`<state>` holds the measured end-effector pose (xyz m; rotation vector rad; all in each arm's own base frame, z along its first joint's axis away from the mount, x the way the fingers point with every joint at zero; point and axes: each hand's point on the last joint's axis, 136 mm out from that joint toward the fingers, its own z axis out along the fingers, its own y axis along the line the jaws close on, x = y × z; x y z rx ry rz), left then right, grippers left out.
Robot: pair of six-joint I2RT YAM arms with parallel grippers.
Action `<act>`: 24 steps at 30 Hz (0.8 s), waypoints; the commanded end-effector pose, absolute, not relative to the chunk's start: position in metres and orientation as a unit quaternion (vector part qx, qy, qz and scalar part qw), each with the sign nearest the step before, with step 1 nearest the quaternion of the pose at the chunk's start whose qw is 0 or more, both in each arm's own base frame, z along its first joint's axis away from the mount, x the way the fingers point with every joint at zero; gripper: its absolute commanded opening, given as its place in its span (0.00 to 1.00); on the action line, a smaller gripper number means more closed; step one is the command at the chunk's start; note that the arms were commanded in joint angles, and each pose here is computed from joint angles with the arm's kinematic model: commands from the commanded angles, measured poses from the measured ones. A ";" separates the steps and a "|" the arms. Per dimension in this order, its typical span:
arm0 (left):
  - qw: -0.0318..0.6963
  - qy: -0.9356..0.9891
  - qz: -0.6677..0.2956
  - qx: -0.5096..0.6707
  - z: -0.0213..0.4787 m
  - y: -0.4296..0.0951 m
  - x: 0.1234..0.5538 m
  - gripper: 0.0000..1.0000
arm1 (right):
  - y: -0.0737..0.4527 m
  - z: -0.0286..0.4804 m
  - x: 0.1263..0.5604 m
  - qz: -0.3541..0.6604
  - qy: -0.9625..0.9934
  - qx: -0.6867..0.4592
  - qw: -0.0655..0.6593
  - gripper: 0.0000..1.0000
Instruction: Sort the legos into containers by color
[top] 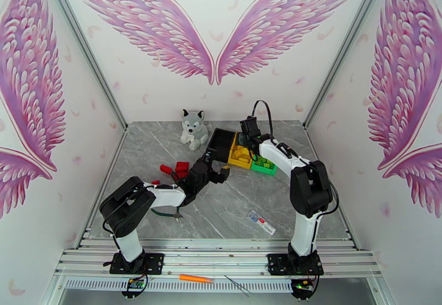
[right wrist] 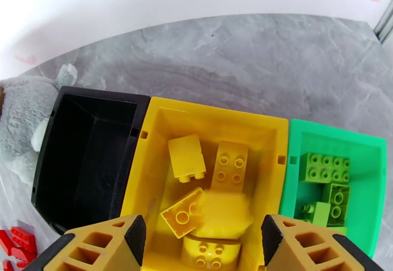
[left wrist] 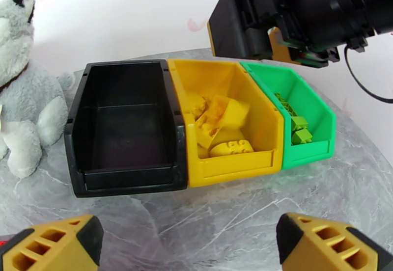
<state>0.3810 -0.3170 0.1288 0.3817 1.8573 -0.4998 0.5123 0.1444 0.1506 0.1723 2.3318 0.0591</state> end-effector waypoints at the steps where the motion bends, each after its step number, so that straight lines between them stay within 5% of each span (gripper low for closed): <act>1: 0.574 0.782 -0.198 0.144 0.140 -0.301 0.379 0.99 | 0.156 0.167 0.502 0.043 0.914 0.059 0.400 0.76; 12: 0.581 0.792 -0.175 0.066 0.137 -0.244 0.374 0.99 | 0.228 0.166 0.454 0.080 0.908 -0.016 0.411 0.82; 24: 0.581 0.794 -0.173 -0.029 0.130 -0.161 0.361 0.99 | 0.350 0.098 0.427 0.109 0.923 -0.119 0.350 0.81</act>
